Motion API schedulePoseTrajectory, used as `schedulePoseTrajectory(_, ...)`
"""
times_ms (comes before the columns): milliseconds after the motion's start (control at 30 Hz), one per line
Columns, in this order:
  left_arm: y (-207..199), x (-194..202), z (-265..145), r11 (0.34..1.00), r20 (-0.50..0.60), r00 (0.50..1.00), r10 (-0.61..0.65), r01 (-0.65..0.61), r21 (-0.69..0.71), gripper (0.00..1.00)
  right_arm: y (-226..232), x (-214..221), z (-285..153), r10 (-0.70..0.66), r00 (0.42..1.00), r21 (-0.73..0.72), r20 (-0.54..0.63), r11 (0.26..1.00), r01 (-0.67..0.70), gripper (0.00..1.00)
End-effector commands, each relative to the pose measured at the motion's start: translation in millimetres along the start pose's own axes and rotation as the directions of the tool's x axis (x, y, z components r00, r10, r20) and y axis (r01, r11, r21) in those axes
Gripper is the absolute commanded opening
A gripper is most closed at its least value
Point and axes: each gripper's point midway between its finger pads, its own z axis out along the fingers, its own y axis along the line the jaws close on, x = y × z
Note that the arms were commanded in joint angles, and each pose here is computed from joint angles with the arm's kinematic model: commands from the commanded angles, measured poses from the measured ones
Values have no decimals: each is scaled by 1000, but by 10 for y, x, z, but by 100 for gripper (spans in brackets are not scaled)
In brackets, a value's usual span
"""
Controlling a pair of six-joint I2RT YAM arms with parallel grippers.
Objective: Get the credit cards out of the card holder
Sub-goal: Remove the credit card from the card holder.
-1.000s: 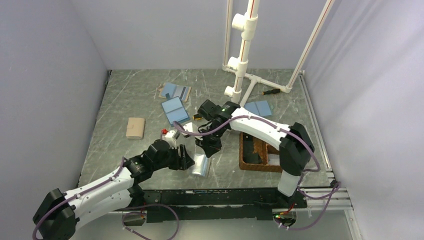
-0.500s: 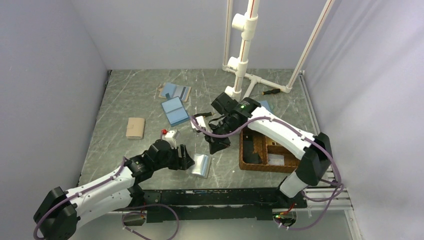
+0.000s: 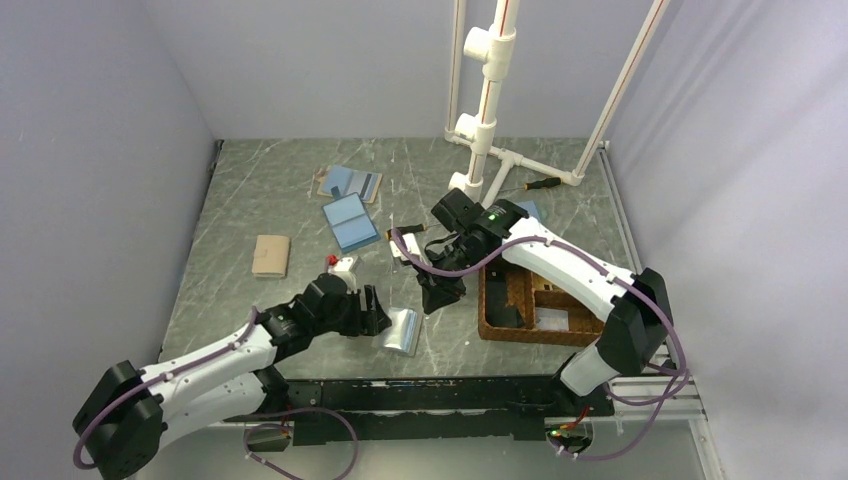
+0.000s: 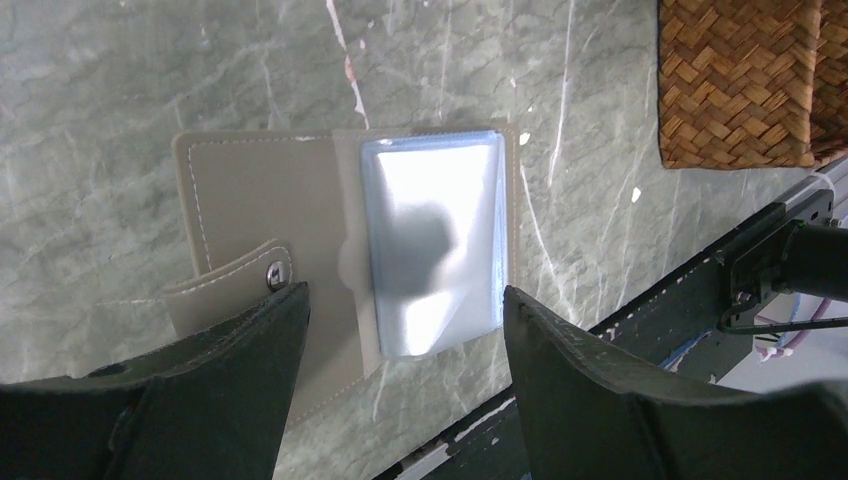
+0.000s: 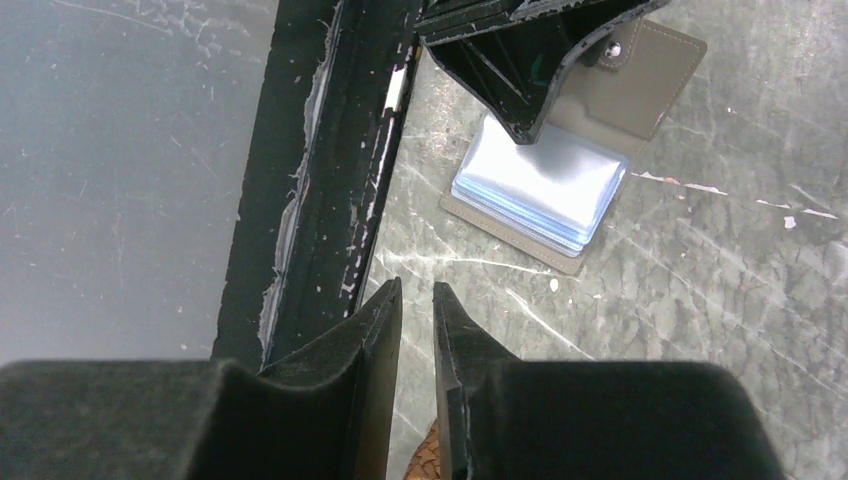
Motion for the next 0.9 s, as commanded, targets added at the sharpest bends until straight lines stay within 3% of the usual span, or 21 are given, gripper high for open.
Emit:
schedulePoseTrajectory(0, -190, -127, 18, 999, -1, 1000, 17, -17, 34, 75, -58, -81, 28, -38, 999, 14, 33, 999, 37, 21)
schedulePoseTrajectory(167, -262, -84, 103, 1000, -29, 1000, 8, -8, -1, 81, -78, -70, 35, -33, 999, 19, 28, 999, 32, 21)
schedulePoseTrajectory(367, -316, -86, 124, 985, -17, 998, 56, -58, -160, 86, -99, -51, 49, -27, 999, 22, 21, 999, 27, 22)
schedulePoseTrajectory(567, -122, 32, 217, 930, -83, 996, 19, -48, -365, 85, -109, -43, 50, -27, 999, 28, 19, 999, 26, 22)
schedulePoseTrajectory(867, -126, 144, 395, 898, -156, 987, 38, -102, -428, 82, -124, -24, 58, -23, 1000, 32, 13, 999, 23, 22)
